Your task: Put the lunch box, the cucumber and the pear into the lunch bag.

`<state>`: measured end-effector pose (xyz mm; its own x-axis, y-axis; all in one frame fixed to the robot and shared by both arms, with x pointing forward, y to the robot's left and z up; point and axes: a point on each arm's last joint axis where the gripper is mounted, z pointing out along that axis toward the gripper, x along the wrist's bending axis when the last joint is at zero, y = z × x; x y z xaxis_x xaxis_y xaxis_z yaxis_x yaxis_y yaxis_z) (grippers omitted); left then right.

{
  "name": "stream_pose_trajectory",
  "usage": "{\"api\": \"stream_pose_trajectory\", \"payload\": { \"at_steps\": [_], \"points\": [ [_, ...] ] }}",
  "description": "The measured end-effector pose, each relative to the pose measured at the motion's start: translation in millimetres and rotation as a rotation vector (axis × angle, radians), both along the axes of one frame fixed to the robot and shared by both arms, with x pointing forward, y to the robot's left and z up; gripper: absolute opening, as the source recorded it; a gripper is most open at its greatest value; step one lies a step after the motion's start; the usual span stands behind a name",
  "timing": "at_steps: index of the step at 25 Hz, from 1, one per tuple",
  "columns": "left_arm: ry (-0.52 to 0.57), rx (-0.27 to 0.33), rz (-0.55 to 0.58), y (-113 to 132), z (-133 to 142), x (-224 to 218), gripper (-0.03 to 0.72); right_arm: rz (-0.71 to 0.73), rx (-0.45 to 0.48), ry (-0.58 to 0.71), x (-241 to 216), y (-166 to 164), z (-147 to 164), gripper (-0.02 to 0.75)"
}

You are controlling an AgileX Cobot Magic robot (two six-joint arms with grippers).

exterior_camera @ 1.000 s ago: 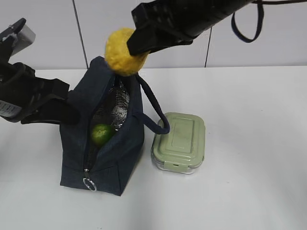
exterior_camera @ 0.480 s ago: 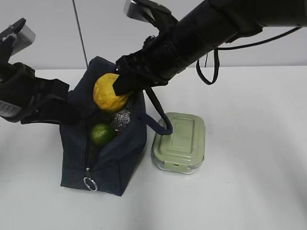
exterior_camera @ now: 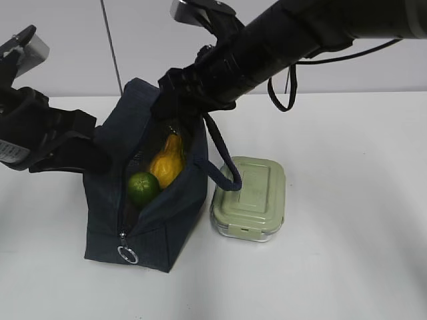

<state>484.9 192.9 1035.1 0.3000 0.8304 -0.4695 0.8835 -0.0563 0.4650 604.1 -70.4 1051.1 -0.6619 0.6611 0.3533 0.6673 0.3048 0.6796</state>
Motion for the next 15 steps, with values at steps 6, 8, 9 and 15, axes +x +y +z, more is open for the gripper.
{"api": "stream_pose_trajectory", "payload": {
  "at_steps": [6,8,9,15],
  "points": [
    [0.0,0.0,0.0,0,0,0,0.002,0.026,0.001,-0.085,4,2,28,0.499],
    [0.0,0.0,0.0,0,0,0,0.002,0.012,-0.034,-0.112,1,-4,40,0.499],
    [0.0,0.0,0.0,0,0,0,0.002,-0.002,-0.061,-0.123,0,-7,45,0.499],
    [0.001,0.001,-0.001,0,0,0,0.002,-0.14,-0.313,-0.07,-14,-38,58,0.499]
  ]
}}
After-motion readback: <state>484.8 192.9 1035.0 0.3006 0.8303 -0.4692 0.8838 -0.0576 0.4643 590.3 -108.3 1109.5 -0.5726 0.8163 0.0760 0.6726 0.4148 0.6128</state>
